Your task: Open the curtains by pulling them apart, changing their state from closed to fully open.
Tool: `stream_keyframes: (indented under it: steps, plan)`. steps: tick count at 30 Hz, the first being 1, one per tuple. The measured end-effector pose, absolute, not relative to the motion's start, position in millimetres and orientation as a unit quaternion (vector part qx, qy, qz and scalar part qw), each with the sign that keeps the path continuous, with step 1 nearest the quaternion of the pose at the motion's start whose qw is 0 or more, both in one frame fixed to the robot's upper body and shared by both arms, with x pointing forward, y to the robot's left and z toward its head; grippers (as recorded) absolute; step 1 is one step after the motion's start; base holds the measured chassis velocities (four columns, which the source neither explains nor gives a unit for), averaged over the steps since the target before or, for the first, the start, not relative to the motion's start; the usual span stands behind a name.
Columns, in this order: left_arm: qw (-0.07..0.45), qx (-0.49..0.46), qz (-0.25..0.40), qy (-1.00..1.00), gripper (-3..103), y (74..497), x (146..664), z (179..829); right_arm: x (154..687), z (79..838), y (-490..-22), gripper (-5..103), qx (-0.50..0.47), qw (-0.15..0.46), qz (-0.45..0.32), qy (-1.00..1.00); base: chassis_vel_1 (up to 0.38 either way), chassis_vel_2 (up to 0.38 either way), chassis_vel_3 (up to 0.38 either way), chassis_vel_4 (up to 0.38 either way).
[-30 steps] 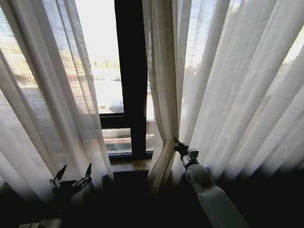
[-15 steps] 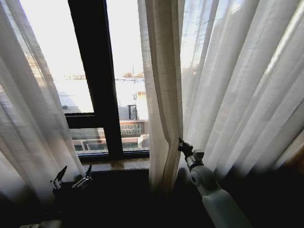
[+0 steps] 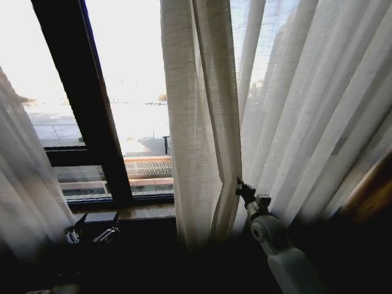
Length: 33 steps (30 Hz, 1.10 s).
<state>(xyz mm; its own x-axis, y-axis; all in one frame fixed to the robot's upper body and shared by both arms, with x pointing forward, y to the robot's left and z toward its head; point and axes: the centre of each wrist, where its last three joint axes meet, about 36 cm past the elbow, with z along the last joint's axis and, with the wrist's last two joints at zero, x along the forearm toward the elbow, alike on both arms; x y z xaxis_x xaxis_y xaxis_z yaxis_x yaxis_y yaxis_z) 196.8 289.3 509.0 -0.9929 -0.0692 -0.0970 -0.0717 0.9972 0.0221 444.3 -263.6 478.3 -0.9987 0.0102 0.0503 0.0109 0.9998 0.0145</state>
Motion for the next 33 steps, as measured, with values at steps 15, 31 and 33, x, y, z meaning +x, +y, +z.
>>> stream_keyframes:
  steps: [15,31,33]
  plan:
    - [0.050,-0.036,0.012,0.998,100,289.5,197.9,509.4,449.4,476.1,-263.4,0,-0.006,0.028,-0.009,-1.000,-0.360,-0.354,0.356,0.352]
    - [0.052,-0.035,0.012,0.998,100,289.2,199.1,509.9,450.8,478.3,-263.5,0,-0.002,0.028,-0.014,-1.000,-0.354,-0.349,0.356,0.356]
    - [0.052,-0.035,0.012,0.998,100,289.2,199.2,509.9,450.2,478.1,-263.3,0,-0.002,0.029,-0.014,-0.999,-0.345,-0.386,0.348,0.371]
